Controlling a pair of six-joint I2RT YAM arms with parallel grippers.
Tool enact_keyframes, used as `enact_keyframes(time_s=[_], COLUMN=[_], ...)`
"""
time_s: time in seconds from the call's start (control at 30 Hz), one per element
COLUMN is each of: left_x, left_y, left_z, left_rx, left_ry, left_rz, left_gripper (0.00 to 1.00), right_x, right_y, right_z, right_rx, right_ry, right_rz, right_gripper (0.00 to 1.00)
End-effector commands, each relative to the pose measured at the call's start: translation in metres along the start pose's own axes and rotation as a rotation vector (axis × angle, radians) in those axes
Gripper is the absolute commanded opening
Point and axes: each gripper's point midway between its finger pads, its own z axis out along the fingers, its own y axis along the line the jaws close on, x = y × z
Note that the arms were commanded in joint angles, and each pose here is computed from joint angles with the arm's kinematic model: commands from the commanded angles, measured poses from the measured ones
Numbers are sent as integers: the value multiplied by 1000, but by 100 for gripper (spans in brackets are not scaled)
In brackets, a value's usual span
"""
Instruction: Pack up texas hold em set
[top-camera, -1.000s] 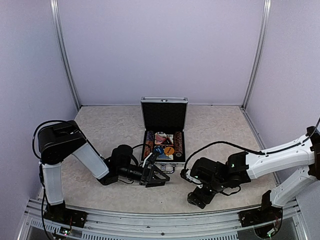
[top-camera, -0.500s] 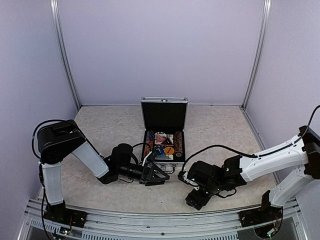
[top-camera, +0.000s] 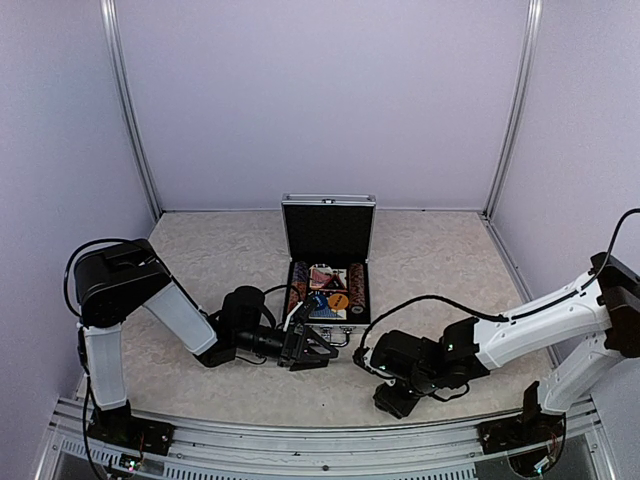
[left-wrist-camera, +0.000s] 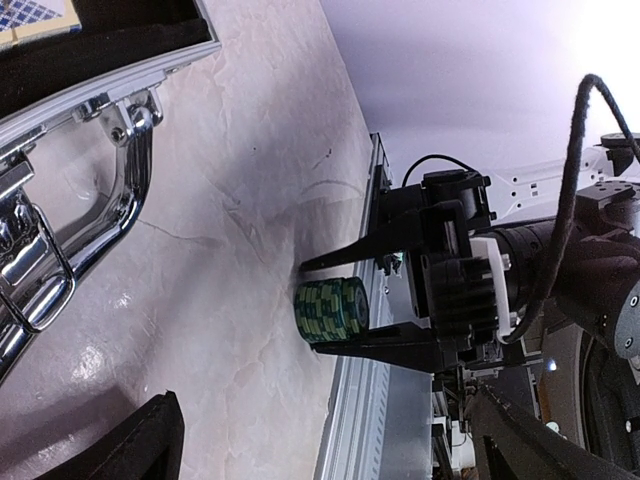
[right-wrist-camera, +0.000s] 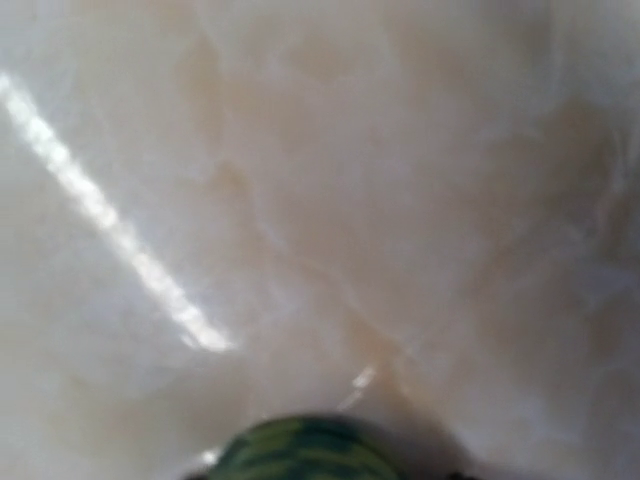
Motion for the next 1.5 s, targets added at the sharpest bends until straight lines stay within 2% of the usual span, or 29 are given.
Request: enact_keyframes(time_s=[0.0,0.13,0.27,0.5,0.57,0.6,1.47], left_x=[10,10,10,11,11,11,12], left_y=[30,30,31,32,32,32,15], left_z=[-4,-4,-3,-3,-3,-3,13], left_rx=[-83,-82,-81,-82,-82,-82,13], left_ry=[13,15,17,19,19,19,56], left_rz=[-59,-60,-61,-64,-64,-63,-44], left_gripper=[99,99,99,99,99,99,99], right_x=[22,23,23,21,19,17,-43], right_y=[1,3,5,8,8,9,22], right_z=[14,14,14,13,11,11,-23], right_rx=[3,-10,-22,-34,-32,-33,-32], right_ry=[65,59,60,63,63,63,-24], right_rz=[-6,-4,-3,-14,-23,-29,-130], right_gripper=[49,39,21,10,1,0,0])
